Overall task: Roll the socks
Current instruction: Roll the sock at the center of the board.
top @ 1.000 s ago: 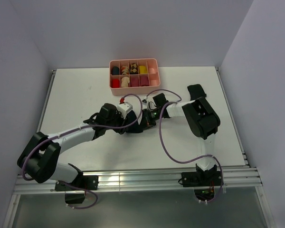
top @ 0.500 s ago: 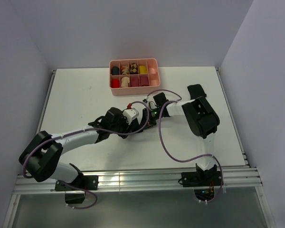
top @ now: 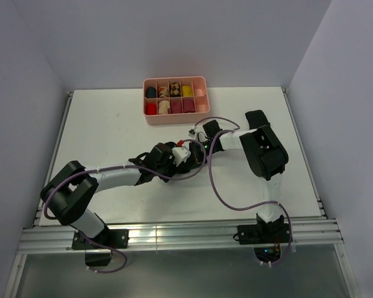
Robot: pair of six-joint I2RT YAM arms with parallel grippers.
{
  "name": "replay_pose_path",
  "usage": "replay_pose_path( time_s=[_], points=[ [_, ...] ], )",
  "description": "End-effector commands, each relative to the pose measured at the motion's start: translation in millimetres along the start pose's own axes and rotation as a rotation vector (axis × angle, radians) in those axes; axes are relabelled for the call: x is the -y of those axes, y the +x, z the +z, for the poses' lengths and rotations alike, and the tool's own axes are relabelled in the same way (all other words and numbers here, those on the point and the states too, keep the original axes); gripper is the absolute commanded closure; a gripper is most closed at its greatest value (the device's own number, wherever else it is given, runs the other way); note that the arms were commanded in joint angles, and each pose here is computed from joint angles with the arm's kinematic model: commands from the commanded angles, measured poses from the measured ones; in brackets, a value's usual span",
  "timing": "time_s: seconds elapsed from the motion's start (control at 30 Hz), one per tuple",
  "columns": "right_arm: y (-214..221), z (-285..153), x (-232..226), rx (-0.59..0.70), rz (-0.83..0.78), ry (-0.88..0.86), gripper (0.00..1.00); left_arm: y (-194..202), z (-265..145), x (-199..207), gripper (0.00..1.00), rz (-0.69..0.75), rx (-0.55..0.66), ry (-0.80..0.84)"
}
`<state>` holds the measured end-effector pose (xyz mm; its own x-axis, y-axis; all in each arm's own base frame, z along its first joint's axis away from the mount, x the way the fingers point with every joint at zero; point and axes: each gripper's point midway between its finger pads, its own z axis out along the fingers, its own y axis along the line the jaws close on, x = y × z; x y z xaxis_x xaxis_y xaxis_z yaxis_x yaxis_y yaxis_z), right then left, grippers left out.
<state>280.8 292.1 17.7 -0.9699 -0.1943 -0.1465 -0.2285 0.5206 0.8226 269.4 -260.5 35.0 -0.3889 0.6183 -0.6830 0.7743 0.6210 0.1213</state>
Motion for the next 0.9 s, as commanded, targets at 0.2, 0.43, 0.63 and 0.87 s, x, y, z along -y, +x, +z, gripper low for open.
replay_pose_path(
  time_s=[0.2, 0.43, 0.63, 0.87],
  points=[
    [-3.6, -6.2, 8.8, -0.012, -0.013, 0.009, 1.0, -28.5, 13.0, 1.1, 0.52, 0.061, 0.04, -0.032],
    [-1.5, -10.6, 13.6, -0.009, -0.002, 0.019, 1.0, -35.6, 25.5, 6.9, 0.54, 0.032, 0.025, -0.007],
    [-1.5, -23.6, 23.1, 0.011, 0.012, 0.041, 1.0, -40.6, 32.9, 11.7, 0.55, 0.018, 0.048, 0.013],
    [-3.3, -30.4, 29.1, 0.019, 0.024, 0.056, 1.0, -37.5, 45.8, 18.1, 0.6, 0.016, 0.038, 0.038]
  ],
)
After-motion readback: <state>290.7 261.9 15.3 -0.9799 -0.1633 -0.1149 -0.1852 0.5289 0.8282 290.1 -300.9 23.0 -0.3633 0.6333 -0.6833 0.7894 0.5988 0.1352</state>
